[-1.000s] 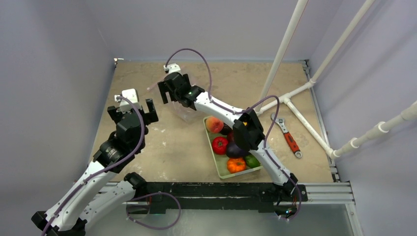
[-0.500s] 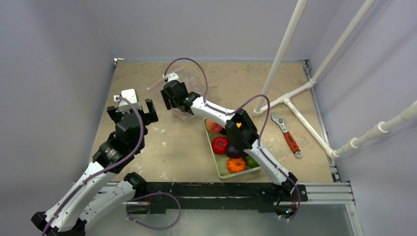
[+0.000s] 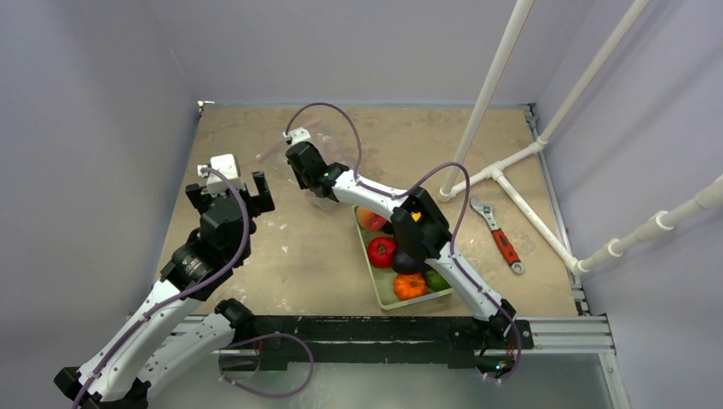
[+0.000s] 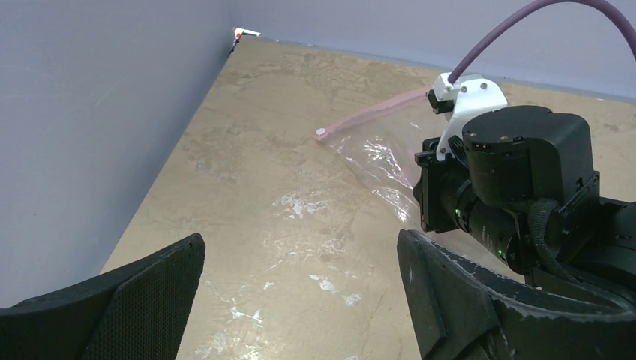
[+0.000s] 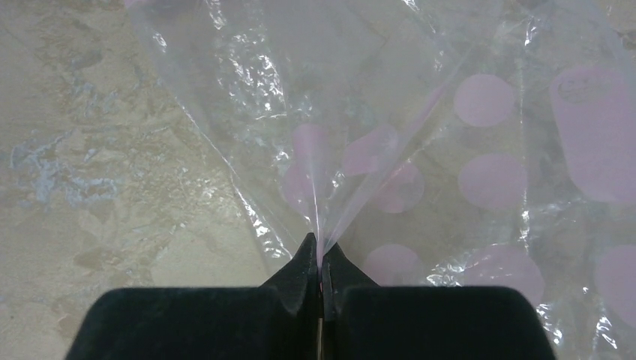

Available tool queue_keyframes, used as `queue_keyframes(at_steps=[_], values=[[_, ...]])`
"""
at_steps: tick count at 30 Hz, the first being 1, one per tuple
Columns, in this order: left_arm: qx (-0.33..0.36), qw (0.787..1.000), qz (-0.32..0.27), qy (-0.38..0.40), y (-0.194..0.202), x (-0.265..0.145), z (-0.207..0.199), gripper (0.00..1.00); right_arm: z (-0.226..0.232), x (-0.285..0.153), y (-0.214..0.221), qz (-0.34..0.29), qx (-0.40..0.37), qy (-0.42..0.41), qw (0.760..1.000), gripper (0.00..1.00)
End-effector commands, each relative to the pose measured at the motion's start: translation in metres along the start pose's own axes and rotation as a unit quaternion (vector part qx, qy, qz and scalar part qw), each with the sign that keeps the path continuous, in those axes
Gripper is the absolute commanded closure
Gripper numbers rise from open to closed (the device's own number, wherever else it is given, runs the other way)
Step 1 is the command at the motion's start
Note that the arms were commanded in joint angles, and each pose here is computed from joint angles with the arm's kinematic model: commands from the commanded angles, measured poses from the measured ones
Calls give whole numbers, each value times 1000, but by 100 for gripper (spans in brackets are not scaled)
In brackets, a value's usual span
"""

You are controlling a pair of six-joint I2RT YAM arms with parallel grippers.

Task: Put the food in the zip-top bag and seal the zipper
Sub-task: Pick up the zipper food storage bag at the center of the board.

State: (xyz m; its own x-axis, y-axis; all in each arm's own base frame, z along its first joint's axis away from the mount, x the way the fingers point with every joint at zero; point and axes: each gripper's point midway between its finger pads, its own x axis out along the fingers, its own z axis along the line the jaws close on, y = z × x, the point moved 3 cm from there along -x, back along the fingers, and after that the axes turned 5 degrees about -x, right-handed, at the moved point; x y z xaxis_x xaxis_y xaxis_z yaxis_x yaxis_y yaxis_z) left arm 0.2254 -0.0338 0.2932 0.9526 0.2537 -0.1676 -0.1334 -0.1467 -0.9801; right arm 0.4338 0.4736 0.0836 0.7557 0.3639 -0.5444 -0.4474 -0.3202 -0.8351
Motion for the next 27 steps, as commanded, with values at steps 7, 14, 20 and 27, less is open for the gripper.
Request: queue_keyframes(at_steps=[7, 14, 20, 27], values=[[-19, 1000, -13, 7, -12, 0, -4, 1, -13, -62, -83, -108, 15, -7, 994, 100], [-22, 1000, -10, 4, -10, 1, -5, 1, -32, -101, -103, -129, 21, 13, 991, 100], [-29, 999, 0, 21, -6, 2, -13, 1, -49, -140, -118, -148, 22, 23, 988, 100], [-38, 997, 20, 57, -4, 6, -32, 1, -68, -195, -131, -182, 25, 15, 983, 100]])
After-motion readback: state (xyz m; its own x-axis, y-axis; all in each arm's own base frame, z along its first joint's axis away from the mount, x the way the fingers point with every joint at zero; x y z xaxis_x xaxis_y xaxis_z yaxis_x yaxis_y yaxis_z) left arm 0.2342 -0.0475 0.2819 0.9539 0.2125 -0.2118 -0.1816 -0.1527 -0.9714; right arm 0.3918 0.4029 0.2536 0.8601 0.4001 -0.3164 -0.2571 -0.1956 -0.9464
